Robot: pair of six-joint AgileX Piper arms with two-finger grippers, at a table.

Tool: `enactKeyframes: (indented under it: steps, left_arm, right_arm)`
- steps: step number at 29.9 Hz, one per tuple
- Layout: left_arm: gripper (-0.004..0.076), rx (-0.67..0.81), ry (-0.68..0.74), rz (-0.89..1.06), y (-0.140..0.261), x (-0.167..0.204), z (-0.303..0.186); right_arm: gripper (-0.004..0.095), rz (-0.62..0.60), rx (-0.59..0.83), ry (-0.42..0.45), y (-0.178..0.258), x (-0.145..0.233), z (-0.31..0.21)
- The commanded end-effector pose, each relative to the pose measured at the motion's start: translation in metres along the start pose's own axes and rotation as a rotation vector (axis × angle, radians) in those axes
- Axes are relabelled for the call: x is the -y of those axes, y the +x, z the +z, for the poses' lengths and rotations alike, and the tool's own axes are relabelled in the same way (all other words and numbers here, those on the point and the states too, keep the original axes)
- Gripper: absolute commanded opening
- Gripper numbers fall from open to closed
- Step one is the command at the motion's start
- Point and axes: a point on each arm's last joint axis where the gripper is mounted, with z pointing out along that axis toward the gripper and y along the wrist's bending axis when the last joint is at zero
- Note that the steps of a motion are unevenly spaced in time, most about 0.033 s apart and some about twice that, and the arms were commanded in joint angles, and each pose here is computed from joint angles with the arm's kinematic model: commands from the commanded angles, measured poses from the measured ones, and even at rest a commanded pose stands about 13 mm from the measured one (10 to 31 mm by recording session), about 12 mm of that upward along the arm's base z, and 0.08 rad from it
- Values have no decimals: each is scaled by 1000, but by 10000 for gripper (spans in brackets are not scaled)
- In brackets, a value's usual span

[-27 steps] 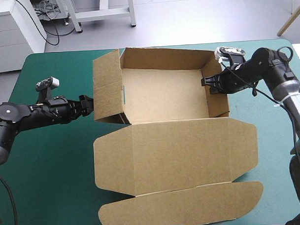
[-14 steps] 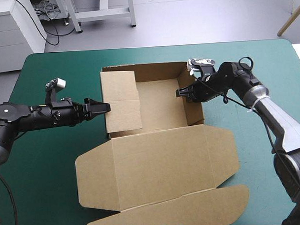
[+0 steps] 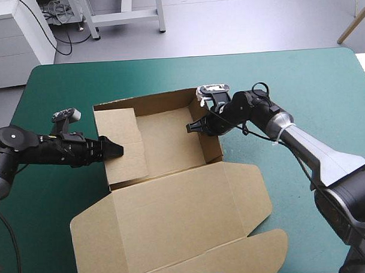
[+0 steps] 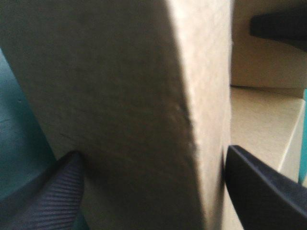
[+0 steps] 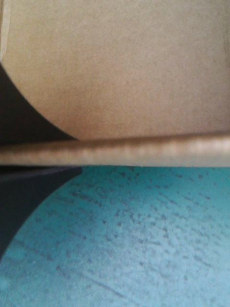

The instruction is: Fold the box

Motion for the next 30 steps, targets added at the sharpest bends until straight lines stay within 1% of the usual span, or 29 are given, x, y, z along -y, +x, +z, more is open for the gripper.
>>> enactKeyframes:
  steps: [1,2,4,6,7,9,11,13,17,18,20,22,23,30]
  left_arm:
    - [456,87,22,-36,-7,12,-12]
    - [422,91,12,-44,-7,11,-12]
    - [325,87,-21,-38,-7,10,-10]
    - [256,71,-52,-16,-5,11,-7]
    - [225,64,-74,-11,-4,12,-5]
    - [186,45,-125,14,-2,15,1]
    - [166,34,-183,27,-1,18,5]
    - [164,26,-258,46,1,19,9]
    - [157,36,-421,13,2,13,10]
    - [143,41,-450,-11,2,12,10]
    - [88,42,-502,-24,2,8,9]
    - [13,28,-514,-20,2,6,10]
    - [-8,22,-516,-22,2,5,11]
    - [-10,-18,-507,-45,-7,0,27]
  right_arm:
    - [-18,27,118,-64,-13,-18,-27]
    - [-18,28,116,-64,-12,-19,-26]
    - [-18,24,113,-57,-11,-22,-26]
    - [-17,15,110,-60,-10,-25,-25]
    - [-17,10,106,-59,-10,-27,-25]
    - [-17,1,102,-48,-8,-31,-23]
    - [-17,-7,98,-41,-6,-35,-23]
    - [-18,-23,90,-40,-4,-40,-21]
    - [-17,-29,69,-37,0,-47,-20]
    - [-18,-33,60,-38,1,-48,-20]
    - [-18,-29,48,-42,3,-49,-20]
    - [-18,-9,31,-37,4,-49,-19]
    - [-18,-6,26,-36,5,-49,-19]
    - [-18,1,-9,-26,8,-48,-22]
